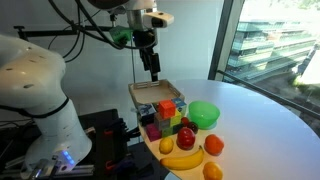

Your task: Put the orange block in the box

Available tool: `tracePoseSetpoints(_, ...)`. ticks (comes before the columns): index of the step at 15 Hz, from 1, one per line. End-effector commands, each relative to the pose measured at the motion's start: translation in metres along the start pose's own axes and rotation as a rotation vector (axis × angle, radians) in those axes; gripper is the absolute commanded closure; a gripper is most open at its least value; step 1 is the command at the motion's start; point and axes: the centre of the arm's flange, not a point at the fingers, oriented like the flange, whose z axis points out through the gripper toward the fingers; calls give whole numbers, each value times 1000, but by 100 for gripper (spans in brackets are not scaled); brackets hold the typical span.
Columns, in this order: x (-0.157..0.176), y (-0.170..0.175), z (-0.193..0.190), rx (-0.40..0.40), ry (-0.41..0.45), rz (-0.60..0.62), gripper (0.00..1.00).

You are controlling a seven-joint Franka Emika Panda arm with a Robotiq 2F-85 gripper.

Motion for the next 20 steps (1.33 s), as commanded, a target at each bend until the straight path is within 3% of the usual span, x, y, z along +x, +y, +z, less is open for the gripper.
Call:
tracePoseSetpoints(1, 17, 11, 32, -1, -24, 16, 0)
tracePoseSetpoints(7, 37, 15, 67, -5, -93, 43, 0)
tracePoseSetpoints(9, 26, 12, 66, -15, -94, 32, 0)
tracePoseSetpoints(20, 37, 15, 76, -18, -107, 36, 0)
